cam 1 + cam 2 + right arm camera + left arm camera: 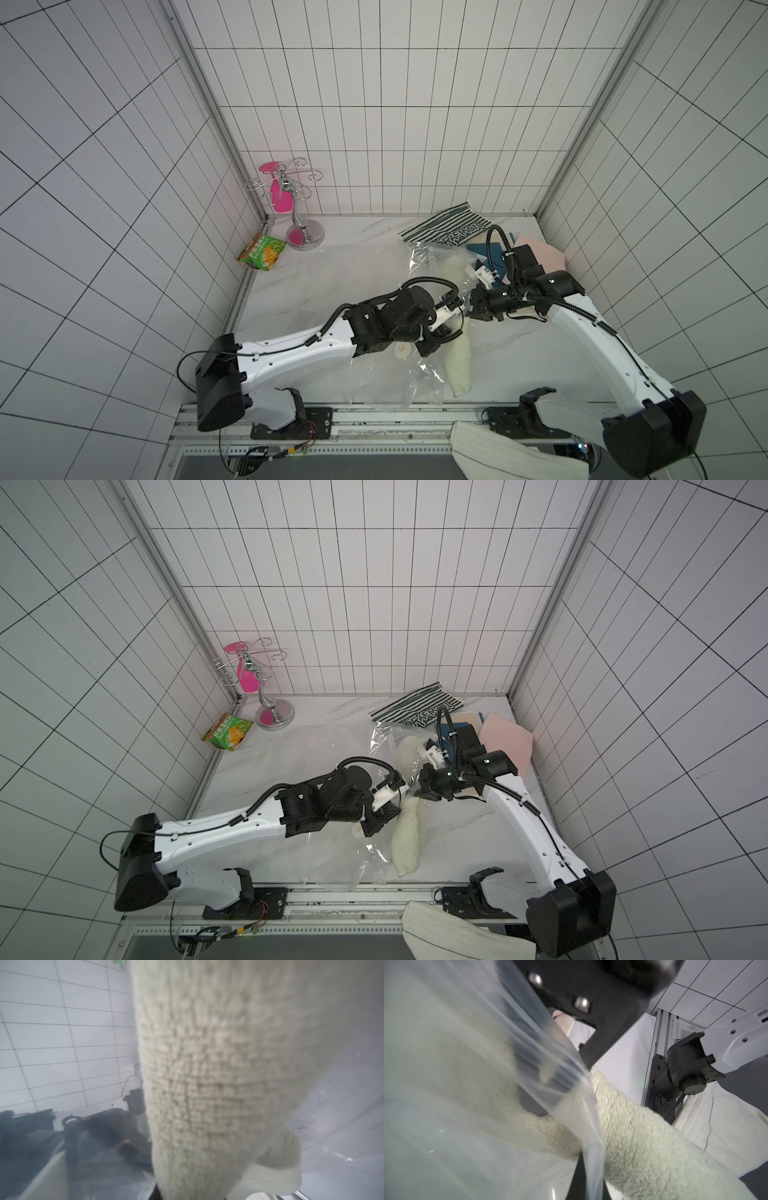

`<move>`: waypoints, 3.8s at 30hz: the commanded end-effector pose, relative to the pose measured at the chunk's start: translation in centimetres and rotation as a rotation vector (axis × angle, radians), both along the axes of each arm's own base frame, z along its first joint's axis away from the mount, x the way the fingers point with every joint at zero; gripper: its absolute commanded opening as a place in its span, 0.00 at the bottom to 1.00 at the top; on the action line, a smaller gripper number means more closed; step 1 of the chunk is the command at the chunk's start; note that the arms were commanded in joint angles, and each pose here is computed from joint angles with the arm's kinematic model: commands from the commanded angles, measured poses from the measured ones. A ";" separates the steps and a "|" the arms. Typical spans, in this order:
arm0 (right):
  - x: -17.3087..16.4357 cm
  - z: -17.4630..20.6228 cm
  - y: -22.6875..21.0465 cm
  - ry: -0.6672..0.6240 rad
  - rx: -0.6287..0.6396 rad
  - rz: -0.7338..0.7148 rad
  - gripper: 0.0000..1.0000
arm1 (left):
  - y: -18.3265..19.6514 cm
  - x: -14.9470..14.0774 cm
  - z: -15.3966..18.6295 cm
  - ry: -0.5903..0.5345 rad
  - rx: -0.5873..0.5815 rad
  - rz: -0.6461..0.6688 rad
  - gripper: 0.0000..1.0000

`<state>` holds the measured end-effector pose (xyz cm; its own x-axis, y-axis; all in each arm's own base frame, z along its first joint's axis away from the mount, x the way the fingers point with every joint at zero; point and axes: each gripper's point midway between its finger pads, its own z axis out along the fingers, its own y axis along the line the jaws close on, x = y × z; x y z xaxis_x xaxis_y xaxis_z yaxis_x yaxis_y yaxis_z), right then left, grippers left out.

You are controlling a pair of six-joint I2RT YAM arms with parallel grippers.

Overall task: Place the folded towel into the vacuum bag
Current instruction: Place the towel in the vacuum bag.

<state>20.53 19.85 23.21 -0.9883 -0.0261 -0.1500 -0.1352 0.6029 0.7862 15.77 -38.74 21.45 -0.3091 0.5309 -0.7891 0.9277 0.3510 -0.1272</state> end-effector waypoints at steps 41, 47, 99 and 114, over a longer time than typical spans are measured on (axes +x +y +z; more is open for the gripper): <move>4.7 -9.2 -13.4 0.185 -0.583 -0.541 0.00 | 4.5 5.2 -0.4 -0.149 0.047 0.262 0.00; 5.4 -8.6 -9.8 0.209 -0.381 -0.515 0.00 | 1.0 2.3 -0.7 -0.067 -0.060 0.106 0.00; 5.2 -10.7 -6.3 0.081 -0.506 -0.401 0.51 | 2.7 5.7 -4.9 0.037 -0.027 0.290 0.00; 4.3 -16.7 0.9 0.041 -0.441 -0.355 0.46 | 2.2 5.3 -4.8 0.110 -0.071 0.289 0.00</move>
